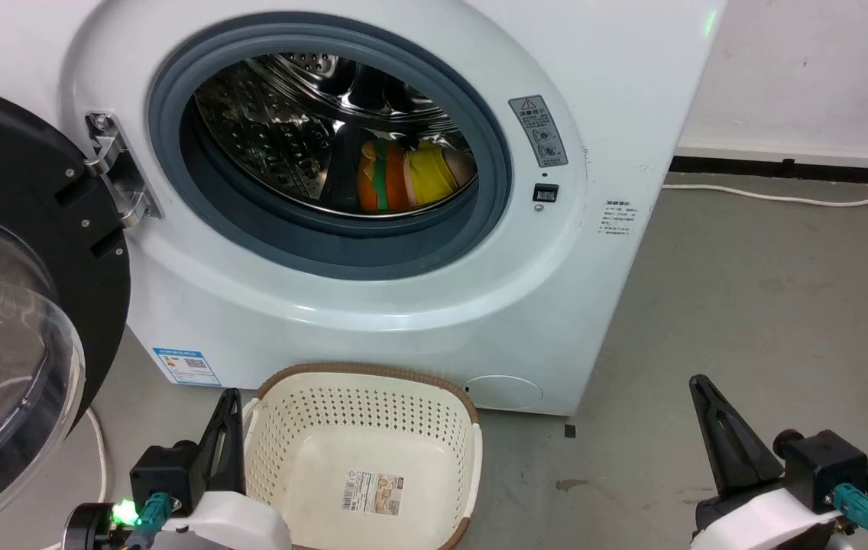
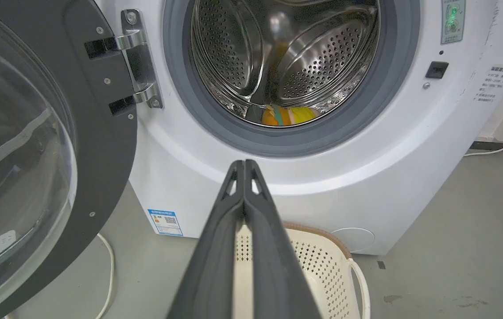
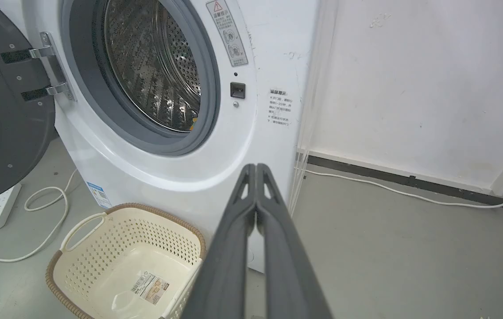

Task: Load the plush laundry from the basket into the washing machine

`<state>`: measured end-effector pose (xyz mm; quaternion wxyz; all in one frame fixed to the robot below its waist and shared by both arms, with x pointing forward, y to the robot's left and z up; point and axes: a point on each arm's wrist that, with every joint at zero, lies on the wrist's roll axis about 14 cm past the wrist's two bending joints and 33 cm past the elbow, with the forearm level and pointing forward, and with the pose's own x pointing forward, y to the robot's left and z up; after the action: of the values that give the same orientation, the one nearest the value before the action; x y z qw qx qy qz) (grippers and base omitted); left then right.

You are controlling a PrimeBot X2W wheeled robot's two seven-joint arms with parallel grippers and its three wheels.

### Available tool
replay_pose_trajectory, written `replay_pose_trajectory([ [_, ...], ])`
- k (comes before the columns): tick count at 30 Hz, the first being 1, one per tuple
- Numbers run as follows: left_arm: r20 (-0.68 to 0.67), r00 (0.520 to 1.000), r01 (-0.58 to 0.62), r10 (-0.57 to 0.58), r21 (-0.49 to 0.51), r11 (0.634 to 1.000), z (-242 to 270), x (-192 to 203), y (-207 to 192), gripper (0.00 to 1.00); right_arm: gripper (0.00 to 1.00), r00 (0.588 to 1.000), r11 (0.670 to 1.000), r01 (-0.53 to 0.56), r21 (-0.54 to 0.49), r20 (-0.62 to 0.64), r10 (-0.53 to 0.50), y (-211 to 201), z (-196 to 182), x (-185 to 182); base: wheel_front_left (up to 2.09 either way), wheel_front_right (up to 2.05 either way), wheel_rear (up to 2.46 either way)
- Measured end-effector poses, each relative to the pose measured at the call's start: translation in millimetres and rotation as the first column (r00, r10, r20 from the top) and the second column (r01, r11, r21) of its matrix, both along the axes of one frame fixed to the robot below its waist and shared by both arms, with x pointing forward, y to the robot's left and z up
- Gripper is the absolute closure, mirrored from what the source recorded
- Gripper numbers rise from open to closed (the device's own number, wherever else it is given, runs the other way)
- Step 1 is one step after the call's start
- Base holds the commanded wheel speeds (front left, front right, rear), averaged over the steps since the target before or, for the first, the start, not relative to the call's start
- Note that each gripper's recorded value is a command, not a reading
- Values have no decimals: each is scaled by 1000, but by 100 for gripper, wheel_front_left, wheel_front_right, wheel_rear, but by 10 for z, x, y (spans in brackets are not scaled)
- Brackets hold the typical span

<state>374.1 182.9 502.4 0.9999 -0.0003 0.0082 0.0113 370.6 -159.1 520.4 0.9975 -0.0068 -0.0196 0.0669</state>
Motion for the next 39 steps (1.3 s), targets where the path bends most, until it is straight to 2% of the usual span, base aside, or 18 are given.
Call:
replay_pose_trajectory([
  [39, 3, 1000, 17, -17, 28, 999, 160, -22, -46, 100, 100, 1000, 1000, 0, -27, -31, -1, 3, 40, -9, 0, 0, 0],
])
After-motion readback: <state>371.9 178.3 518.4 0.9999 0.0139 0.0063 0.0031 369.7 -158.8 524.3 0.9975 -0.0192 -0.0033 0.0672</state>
